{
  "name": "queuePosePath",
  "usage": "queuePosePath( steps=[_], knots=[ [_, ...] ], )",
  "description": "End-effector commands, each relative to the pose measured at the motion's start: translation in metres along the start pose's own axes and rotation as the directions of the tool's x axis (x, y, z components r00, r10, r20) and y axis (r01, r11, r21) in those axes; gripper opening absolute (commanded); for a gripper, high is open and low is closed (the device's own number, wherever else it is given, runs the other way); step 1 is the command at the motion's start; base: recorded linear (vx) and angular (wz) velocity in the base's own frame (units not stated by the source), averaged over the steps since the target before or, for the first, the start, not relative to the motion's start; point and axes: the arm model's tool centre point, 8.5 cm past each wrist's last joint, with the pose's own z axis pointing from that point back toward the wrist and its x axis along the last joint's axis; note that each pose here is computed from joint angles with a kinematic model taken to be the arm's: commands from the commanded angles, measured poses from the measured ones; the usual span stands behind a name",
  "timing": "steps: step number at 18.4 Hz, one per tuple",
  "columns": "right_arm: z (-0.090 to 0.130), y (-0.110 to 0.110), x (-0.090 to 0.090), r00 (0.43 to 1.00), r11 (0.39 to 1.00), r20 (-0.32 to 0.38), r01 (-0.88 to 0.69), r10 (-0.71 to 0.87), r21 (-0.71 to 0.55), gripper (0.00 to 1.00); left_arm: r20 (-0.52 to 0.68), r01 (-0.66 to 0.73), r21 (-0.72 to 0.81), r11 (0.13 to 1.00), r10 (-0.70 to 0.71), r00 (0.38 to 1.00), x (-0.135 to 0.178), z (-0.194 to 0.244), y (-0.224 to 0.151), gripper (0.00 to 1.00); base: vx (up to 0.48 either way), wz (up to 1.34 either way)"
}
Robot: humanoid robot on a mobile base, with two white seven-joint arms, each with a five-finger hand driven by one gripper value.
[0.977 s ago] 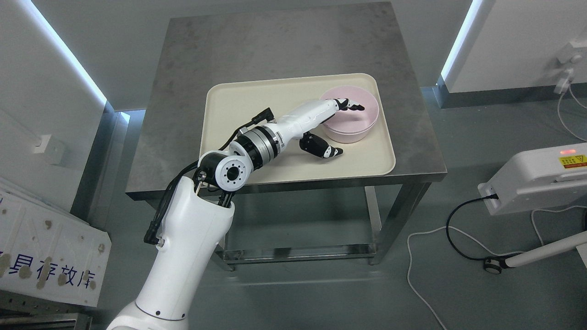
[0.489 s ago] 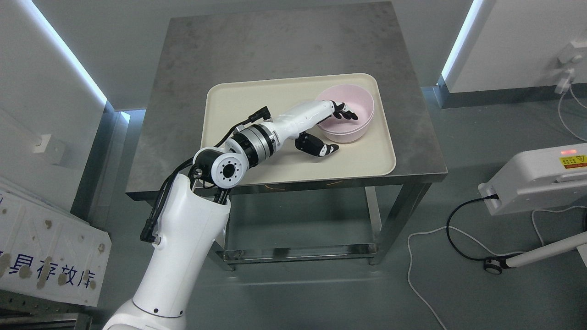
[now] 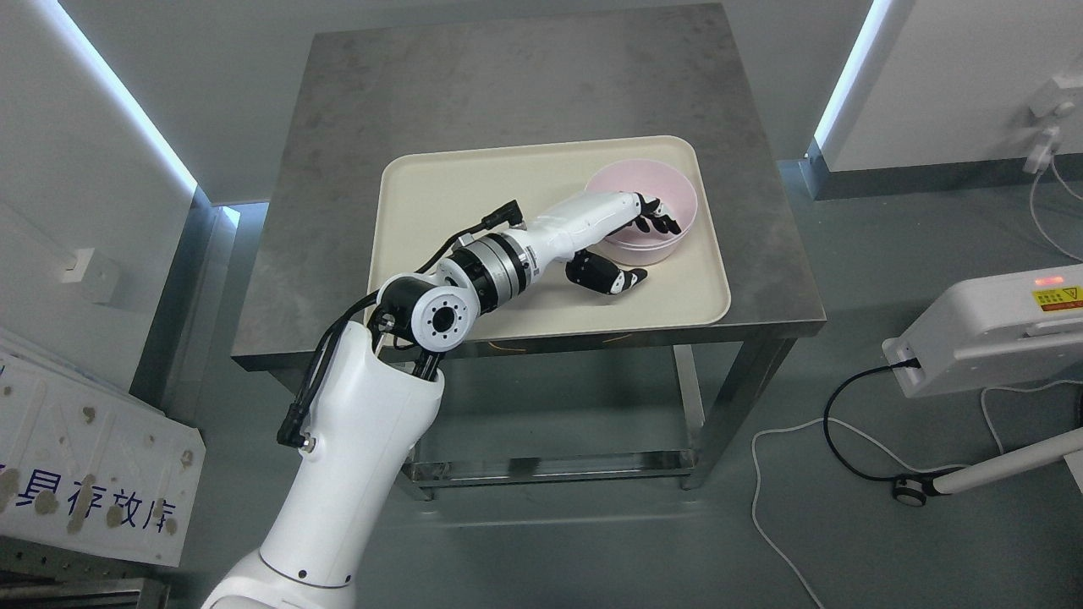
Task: Stack pink IKEA bowls on left shelf middle
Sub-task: 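Grasp the stacked pink bowls' rim with the left hand and lift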
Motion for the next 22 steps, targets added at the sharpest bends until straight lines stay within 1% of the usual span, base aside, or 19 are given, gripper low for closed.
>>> queuePosePath(
  steps=[1, 3, 5, 8, 10, 13, 16, 19, 22],
  knots=[
    [-0.001, -0.011, 0.006, 1.0, 1.0, 0.017, 0.002, -0.001, -0.019, 1.0, 0.026, 0.036, -0.032, 0.999, -0.035, 0.999, 0.007, -0.006, -0.009, 0.31, 0.0, 0.0],
    [-0.001, -0.011, 0.006, 1.0, 1.0, 0.017, 0.002, -0.001, -0.019, 1.0, 0.052, 0.067, -0.032, 0.997, -0.065, 0.997, 0.004, -0.005, -0.01, 0.19, 0.0, 0.0],
    [-0.001, -0.011, 0.006, 1.0, 1.0, 0.017, 0.002, -0.001, -0.019, 1.0, 0.074, 0.085, -0.028, 0.996, -0.083, 0.994, -0.001, -0.004, -0.008, 0.1, 0.0, 0.0],
    [-0.001, -0.011, 0.006, 1.0, 1.0, 0.017, 0.002, -0.001, -0.019, 1.0, 0.082, 0.085, -0.009, 0.996, -0.084, 0.993, -0.011, 0.0, -0.004, 0.02, 0.0, 0.0],
    [-0.001, -0.011, 0.006, 1.0, 1.0, 0.017, 0.002, -0.001, -0.019, 1.0, 0.075, 0.069, 0.032, 0.997, -0.071, 0.995, -0.019, 0.007, 0.007, 0.0, 0.0, 0.0],
    [-0.001, -0.011, 0.006, 1.0, 1.0, 0.017, 0.002, -0.001, -0.019, 1.0, 0.083, 0.073, 0.111, 0.991, -0.083, 0.993, -0.029, 0.025, 0.028, 0.0, 0.0, 0.0],
    [-0.001, -0.011, 0.006, 1.0, 1.0, 0.017, 0.002, -0.001, -0.019, 1.0, 0.126, 0.037, 0.217, 0.975, -0.066, 0.99, -0.037, 0.05, 0.049, 0.0, 0.0, 0.0],
    [-0.001, -0.011, 0.006, 1.0, 1.0, 0.017, 0.002, -0.001, -0.019, 1.0, 0.16, -0.002, 0.293, 0.956, -0.047, 0.986, -0.043, 0.072, 0.056, 0.0, 0.0, 0.0],
    [-0.001, -0.011, 0.006, 1.0, 1.0, 0.017, 0.002, -0.001, -0.019, 1.0, 0.194, -0.007, 0.337, 0.941, -0.062, 0.979, -0.046, 0.093, 0.045, 0.0, 0.0, 0.0]
  ],
)
